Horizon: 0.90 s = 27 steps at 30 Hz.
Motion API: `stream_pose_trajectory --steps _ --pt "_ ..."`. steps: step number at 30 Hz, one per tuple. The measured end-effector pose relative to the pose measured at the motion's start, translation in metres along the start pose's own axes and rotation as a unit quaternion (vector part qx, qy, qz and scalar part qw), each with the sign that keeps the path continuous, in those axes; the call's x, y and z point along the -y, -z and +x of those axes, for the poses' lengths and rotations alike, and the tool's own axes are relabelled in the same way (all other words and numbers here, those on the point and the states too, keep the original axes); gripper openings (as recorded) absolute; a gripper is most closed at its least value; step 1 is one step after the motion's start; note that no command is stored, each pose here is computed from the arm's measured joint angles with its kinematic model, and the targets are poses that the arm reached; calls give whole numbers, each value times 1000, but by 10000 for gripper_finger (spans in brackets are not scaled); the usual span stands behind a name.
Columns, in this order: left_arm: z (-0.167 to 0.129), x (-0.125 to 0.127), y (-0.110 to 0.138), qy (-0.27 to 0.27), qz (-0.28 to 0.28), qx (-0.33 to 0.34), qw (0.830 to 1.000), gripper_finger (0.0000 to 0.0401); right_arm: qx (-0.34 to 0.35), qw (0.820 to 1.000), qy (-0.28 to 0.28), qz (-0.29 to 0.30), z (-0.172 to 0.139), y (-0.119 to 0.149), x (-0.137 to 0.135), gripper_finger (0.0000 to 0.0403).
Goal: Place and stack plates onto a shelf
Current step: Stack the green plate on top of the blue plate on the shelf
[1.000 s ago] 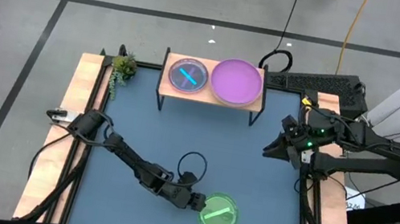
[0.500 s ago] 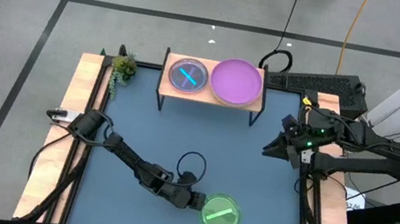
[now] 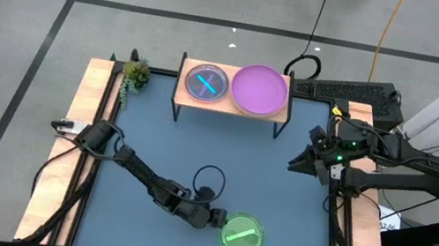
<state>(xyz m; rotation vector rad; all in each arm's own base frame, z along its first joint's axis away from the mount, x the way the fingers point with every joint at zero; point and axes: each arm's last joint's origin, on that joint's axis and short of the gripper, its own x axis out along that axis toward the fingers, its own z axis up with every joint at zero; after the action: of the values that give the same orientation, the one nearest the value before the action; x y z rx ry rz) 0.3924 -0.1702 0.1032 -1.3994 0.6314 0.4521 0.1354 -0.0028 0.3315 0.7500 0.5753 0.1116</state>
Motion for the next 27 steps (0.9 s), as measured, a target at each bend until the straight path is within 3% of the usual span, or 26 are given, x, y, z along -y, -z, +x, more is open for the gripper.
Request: stream_pose_trajectory --steps 6,13,19,27 --pt "1 -2 0 -2 -1 2 1000 199 -10 1000 7 24 0 2 1 112" --pt "1 -2 1 -2 0 1 1000 174 -73 991 79 76 10 19 11 112" --pt "1 -2 -1 -3 -3 1 1000 159 -135 974 81 165 46 58 35 112" --pt "2 -1 -1 3 -7 -9 1000 159 -157 953 18 259 98 123 67 112"
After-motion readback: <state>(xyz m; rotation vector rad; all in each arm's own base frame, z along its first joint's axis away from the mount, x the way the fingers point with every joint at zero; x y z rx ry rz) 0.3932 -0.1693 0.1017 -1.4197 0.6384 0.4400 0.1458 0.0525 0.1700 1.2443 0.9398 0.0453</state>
